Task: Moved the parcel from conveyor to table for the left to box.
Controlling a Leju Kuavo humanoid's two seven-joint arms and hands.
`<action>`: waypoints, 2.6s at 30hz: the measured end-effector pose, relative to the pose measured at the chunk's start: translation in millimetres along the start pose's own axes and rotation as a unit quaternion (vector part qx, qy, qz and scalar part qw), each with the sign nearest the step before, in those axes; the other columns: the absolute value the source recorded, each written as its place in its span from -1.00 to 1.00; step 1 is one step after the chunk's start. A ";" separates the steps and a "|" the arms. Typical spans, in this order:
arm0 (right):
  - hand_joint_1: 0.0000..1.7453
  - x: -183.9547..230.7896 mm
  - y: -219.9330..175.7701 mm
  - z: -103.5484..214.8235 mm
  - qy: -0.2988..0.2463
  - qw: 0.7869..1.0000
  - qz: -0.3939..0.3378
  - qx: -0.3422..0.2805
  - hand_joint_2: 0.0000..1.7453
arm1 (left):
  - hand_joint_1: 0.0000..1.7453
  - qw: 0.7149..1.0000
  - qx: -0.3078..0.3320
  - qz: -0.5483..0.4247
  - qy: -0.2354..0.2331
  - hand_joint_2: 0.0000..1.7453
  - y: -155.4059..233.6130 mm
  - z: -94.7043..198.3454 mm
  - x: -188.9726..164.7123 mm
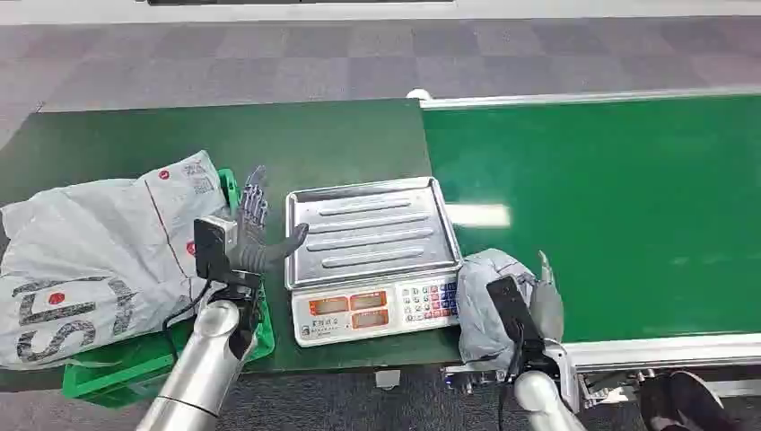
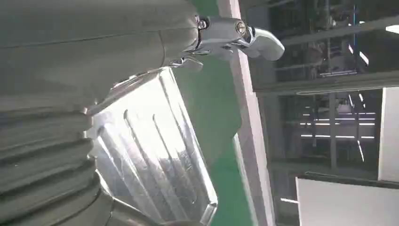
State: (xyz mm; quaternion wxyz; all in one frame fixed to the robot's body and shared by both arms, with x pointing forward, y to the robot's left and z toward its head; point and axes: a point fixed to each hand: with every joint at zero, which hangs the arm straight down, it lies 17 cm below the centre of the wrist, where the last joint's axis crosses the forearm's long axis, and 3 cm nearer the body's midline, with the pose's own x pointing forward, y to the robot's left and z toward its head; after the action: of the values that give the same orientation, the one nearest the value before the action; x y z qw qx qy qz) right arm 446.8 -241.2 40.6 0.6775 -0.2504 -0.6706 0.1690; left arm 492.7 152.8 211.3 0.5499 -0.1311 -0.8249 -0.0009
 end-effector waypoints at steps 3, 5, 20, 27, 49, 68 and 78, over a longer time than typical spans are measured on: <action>-1.00 -8.2 19.2 6.1 0.014 0.998 -0.049 0.039 1.00 | -1.00 1.000 -0.004 0.001 0.001 1.00 -3.3 4.0 -0.7; -1.00 -8.1 39.5 11.0 0.012 0.990 -0.113 0.089 1.00 | -1.00 1.000 -0.011 0.002 0.003 1.00 -7.3 5.3 -1.6; 1.00 59.8 75.4 41.9 -0.125 0.849 -0.428 0.283 1.00 | -1.00 0.997 -0.075 0.023 -0.008 1.00 -46.8 -4.2 -5.7; 1.00 62.4 66.5 24.6 -0.121 0.843 -0.451 0.266 1.00 | -1.00 0.997 -0.075 0.023 -0.007 1.00 -47.3 -6.0 -6.7; 1.00 96.5 -12.5 -28.1 -0.160 0.939 -0.296 0.066 1.00 | -1.00 0.999 -0.049 0.005 0.009 1.00 -30.3 18.1 -18.5; 1.00 253.8 -61.6 -95.5 -0.280 0.936 -0.204 0.063 1.00 | -1.00 0.999 -0.024 0.023 -0.002 1.00 -19.3 7.4 -12.2; 1.00 267.3 47.2 -85.3 -0.256 0.931 -0.181 0.187 1.00 | -1.00 1.000 -0.020 0.018 -0.010 1.00 -20.6 -8.4 -6.9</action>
State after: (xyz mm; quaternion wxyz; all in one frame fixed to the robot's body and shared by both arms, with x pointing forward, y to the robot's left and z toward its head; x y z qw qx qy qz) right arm 548.3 -61.3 236.3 0.5363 0.0580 -0.8117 0.2238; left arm 498.3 130.2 211.3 0.5388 -0.1570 -0.8276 -0.0056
